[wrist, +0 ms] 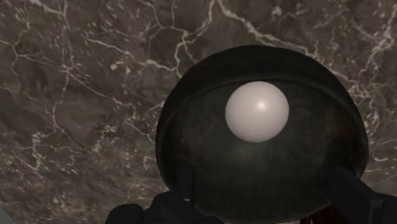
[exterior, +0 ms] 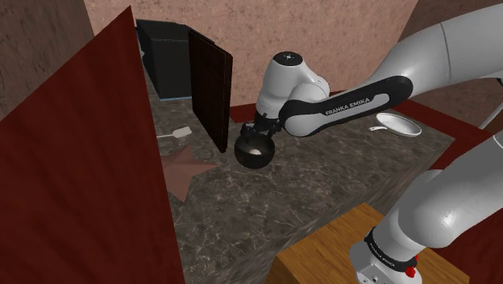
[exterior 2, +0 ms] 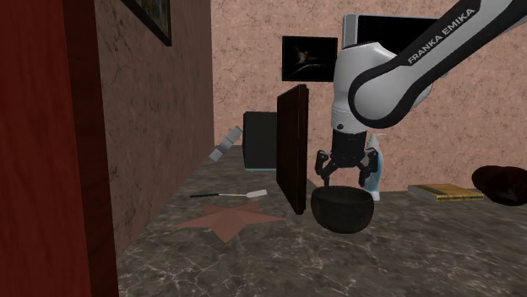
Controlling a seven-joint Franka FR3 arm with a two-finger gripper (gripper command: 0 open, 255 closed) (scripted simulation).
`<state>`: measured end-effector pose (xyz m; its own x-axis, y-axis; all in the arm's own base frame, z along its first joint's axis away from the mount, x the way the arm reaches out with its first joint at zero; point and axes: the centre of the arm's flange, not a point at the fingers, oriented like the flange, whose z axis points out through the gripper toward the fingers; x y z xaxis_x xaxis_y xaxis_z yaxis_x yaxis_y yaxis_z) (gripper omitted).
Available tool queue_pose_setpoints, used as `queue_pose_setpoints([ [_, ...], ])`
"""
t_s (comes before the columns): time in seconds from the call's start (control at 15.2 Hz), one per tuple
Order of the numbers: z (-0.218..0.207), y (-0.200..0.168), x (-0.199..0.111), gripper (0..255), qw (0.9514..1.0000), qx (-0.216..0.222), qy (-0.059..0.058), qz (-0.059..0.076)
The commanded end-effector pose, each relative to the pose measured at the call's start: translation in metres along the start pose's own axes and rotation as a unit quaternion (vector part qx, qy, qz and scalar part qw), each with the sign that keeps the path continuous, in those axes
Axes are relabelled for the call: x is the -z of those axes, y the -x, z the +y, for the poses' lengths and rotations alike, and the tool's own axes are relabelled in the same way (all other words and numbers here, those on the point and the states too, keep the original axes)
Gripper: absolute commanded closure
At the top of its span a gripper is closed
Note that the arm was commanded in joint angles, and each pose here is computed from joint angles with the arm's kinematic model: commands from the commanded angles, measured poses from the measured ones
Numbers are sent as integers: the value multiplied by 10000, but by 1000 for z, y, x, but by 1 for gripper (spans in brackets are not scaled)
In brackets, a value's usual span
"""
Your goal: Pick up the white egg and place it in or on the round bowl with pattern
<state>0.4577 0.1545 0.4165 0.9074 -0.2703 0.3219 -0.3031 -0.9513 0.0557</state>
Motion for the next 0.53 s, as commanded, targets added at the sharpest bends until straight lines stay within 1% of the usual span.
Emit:
queue_pose_setpoints([
  [0.0,0,0,0,0,10000,0,0,0],
  [0.07,0,0,0,0,10000,0,0,0],
  [0.33,0,0,50,0,10000,0,0,0],
  [0.46,0,0,50,0,10000,0,0,0],
])
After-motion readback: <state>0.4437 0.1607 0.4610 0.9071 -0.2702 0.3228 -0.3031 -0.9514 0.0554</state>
